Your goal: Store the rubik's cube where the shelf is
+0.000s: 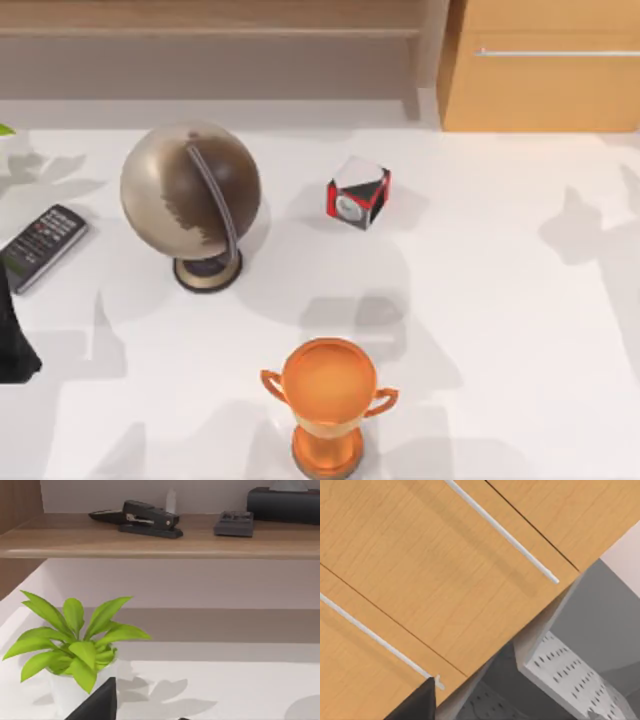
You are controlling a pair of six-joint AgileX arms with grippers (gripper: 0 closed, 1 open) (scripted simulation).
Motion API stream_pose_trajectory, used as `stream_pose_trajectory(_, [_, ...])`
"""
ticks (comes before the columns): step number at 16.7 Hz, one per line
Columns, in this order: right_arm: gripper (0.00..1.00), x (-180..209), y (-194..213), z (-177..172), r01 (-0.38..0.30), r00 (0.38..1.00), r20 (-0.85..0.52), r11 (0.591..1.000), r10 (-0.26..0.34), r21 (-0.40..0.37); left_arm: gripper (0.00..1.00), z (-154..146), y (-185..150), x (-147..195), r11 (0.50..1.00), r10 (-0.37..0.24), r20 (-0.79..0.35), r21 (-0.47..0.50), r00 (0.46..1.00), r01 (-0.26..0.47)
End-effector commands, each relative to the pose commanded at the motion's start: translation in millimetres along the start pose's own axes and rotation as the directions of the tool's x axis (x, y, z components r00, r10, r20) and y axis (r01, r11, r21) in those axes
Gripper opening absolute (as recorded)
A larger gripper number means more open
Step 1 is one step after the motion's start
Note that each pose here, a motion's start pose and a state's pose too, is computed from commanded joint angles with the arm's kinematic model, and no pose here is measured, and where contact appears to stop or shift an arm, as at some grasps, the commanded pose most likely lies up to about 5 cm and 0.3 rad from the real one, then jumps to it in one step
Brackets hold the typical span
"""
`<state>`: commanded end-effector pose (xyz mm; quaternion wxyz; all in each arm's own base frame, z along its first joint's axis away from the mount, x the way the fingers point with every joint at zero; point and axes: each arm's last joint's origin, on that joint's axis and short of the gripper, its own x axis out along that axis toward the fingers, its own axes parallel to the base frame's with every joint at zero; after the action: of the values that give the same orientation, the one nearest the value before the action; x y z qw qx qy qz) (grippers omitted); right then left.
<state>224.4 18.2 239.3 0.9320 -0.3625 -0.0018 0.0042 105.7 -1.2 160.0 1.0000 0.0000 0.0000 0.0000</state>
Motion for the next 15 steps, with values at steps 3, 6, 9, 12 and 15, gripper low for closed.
stream_pose_trajectory(3, [1.00, 53.4, 15.4, -0.9, -0.006, 1.000, -0.006, 0.979, 0.005, -0.204, 1.00, 0.0, 0.0, 0.0, 1.000, 0.000, 0.000, 0.000, 1.000, 0.000])
stream_pose_trajectory(6, [1.00, 102.9, 42.7, -13.0, -0.008, 1.000, -0.010, 0.921, 0.005, -0.390, 1.00, 0.0, 0.0, 0.0, 1.000, 0.000, 0.000, 0.000, 1.000, 0.000])
stream_pose_trajectory(9, [1.00, 141.5, 76.1, -32.7, -0.005, 1.000, -0.011, 0.840, -0.001, -0.543, 1.00, 0.0, 0.0, 0.0, 1.000, 0.000, 0.000, 0.000, 1.000, 0.000])
stream_pose_trajectory(12, [1.00, 166.1, 107.7, -54.3, -0.001, 1.000, -0.011, 0.758, -0.008, -0.652, 1.00, 0.0, 0.0, 0.0, 1.000, 0.000, 0.000, 0.000, 1.000, 0.000])
stream_pose_trajectory(15, [1.00, 178.6, 130.7, -71.4, 0.000, 1.000, -0.012, 0.696, -0.013, -0.718, 1.00, 0.0, 0.0, 0.0, 1.000, 0.000, 0.000, 0.000, 1.000, 0.000])
